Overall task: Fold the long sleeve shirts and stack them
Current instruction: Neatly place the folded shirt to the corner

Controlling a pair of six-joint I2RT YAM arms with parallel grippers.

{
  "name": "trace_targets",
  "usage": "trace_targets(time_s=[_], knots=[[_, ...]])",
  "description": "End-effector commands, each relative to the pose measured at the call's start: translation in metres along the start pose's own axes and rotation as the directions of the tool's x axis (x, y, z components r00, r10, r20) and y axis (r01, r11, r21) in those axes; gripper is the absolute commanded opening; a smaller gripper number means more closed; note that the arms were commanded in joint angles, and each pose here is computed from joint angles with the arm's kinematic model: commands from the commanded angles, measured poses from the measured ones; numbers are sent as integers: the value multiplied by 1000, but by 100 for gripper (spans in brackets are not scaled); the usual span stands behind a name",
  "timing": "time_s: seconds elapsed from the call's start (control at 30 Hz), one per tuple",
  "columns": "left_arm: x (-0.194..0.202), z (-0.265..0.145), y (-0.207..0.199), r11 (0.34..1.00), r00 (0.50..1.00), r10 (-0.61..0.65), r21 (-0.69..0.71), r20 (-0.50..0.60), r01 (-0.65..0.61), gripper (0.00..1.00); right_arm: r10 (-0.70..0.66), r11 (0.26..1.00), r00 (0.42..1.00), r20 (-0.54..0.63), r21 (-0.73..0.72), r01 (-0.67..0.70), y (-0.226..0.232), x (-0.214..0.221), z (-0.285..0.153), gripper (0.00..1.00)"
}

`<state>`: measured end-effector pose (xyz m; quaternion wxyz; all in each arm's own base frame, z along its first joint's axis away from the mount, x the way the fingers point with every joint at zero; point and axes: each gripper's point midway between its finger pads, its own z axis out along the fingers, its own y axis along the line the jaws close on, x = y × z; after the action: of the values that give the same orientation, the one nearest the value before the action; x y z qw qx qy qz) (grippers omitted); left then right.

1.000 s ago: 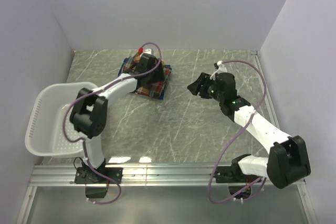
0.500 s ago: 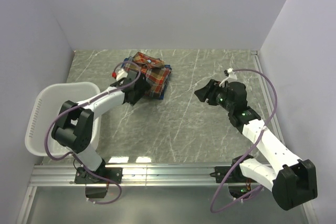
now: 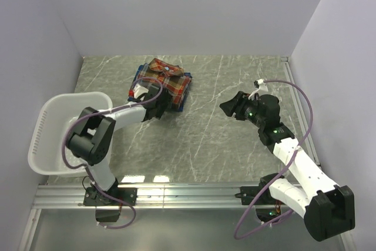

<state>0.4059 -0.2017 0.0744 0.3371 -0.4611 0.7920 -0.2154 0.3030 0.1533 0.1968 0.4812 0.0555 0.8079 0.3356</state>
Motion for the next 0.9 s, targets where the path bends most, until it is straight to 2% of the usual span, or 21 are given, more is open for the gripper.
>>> trace_targets(time_s=[0.0,0.2,0.3,0.4,0.43,0.53,0.67,0.87], knots=[[6,13,-17,997,997,-76,35,15,75,79,-24,999,999,28,-23,25,2,-4,-3,66],[22,34,-12,997,998,-70,28,-2,71,69,-34,999,999,23,-20,34,0,-3,-2,66],[28,45,-4,996,996,-84,-12,-2,84,58,-34,999,999,17,-20,35,0,-1,-1,66],[31,56,2,994,996,-93,-50,6,93,44,-32,999,999,14,-14,33,-2,0,0,66],[31,58,-2,993,994,-109,-49,7,110,35,-32,999,999,11,-14,32,-3,1,1,66],[28,66,-1,989,991,-127,-67,27,129,20,-29,1000,1000,4,-10,29,-3,2,1,66],[3,75,3,977,979,-184,-94,88,192,10,-29,1000,1000,-5,0,29,-6,3,3,66],[-73,85,33,923,917,-329,-128,227,363,2,-32,999,999,-27,13,32,-10,7,7,66]])
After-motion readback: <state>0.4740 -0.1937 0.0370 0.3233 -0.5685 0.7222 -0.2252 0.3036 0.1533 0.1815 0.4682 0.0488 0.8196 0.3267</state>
